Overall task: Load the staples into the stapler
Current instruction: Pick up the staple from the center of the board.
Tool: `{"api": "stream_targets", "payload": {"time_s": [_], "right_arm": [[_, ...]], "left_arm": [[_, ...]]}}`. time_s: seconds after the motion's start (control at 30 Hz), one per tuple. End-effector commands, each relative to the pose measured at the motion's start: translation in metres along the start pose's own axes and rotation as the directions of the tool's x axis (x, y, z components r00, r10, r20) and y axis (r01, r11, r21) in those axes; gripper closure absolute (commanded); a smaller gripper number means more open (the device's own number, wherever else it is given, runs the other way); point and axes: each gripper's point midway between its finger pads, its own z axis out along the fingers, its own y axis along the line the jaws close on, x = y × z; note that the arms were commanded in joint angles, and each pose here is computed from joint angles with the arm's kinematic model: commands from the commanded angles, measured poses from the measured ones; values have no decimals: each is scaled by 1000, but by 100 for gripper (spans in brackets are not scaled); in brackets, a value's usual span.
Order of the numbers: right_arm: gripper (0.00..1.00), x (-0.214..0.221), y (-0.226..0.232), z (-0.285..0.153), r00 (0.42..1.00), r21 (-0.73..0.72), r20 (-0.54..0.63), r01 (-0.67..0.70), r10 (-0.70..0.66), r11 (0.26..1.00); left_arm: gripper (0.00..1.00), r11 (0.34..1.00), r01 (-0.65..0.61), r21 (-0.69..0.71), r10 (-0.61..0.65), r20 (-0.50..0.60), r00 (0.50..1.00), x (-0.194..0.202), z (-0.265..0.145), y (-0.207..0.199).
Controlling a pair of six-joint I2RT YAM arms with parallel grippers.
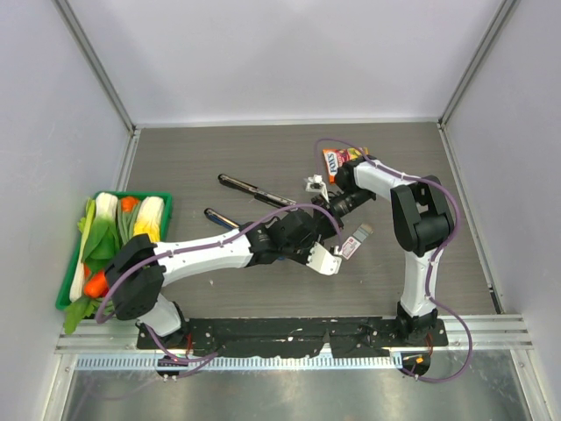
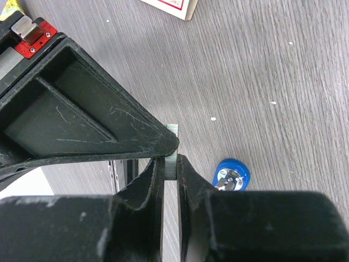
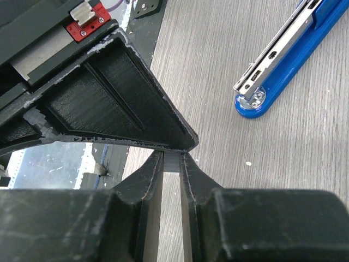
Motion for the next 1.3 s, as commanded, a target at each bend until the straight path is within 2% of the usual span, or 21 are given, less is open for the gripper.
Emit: {"api": "stream_targets", "payload": {"time_s": [0.0, 0.07, 0.13, 0.3, 0.57, 0.73, 0.87, 0.9, 0.93, 0.97, 1.0, 1.03, 1.07, 1.13, 1.17, 1.2, 1.23, 1.27], "right_arm": [[79, -12, 26, -3, 988, -51, 50, -140, 143, 989], [79, -12, 26, -4, 988, -49, 52, -144, 147, 988], [75, -10, 25, -4, 987, -48, 45, -150, 152, 987], [56, -8, 23, -5, 986, -45, 44, -161, 163, 986], [50, -9, 23, -16, 993, -11, 40, -109, 109, 994], [47, -9, 14, -51, 996, 89, 52, -80, 76, 993], [45, -8, 13, -82, 998, 193, 12, -70, 69, 979], [45, -13, 12, -91, 1000, 239, 2, -29, 29, 971], [45, -3, 11, -100, 995, 287, -31, -78, 90, 955], [44, -2, 9, -105, 994, 332, -45, -75, 95, 940], [44, -2, -8, -116, 996, 416, -69, -30, 64, 909], [43, 6, -5, -124, 987, 505, -90, -71, 134, 860], [42, 10, -11, -131, 983, 566, -106, -63, 148, 822], [41, 8, -23, -149, 985, 689, -131, 10, 111, 725], [40, 16, -28, -162, 977, 748, -158, 22, 145, 664], [40, 11, -33, -170, 978, 778, -185, 85, 97, 623], [40, 22, -33, -172, 973, 789, -211, 112, 95, 604], [39, 15, -27, -180, 964, 808, -263, 199, 36, 554]], "left_arm": [[95, 1000, -3, 7, 2, 40, 999, -14, -1, 2], [100, 1000, -3, 6, 2, 41, 999, -13, -1, 2], [100, 1000, -1, 6, 0, 38, 999, -13, 0, 0], [100, 1000, 4, -14, -4, 34, 999, -12, -2, 5], [100, 999, 34, -14, -33, 31, 999, -11, -1, 5], [100, 989, 146, -6, -145, 52, 988, -6, -4, 11], [100, 963, 270, 9, -269, 85, 959, -4, -9, 17], [100, 956, 294, 10, -294, 93, 951, -2, -10, 20], [100, 949, 314, 28, -316, 105, 943, -4, -11, 18], [100, 941, 337, 34, -338, 108, 935, -2, -12, 19], [100, 930, 365, 35, -367, 115, 923, -2, -14, 20], [100, 923, 382, 45, -384, 134, 913, -6, -16, 22], [100, 910, 411, 50, -414, 138, 900, -2, -17, 24], [100, 877, 476, 72, -481, 162, 862, -6, -22, 29], [100, 857, 506, 98, -515, 175, 839, -6, -22, 30], [100, 840, 530, 115, -542, 187, 819, -9, -24, 32], [100, 804, 580, 134, -595, 192, 780, -11, -24, 35], [100, 775, 609, 170, -632, 212, 745, -13, -27, 38]]}}
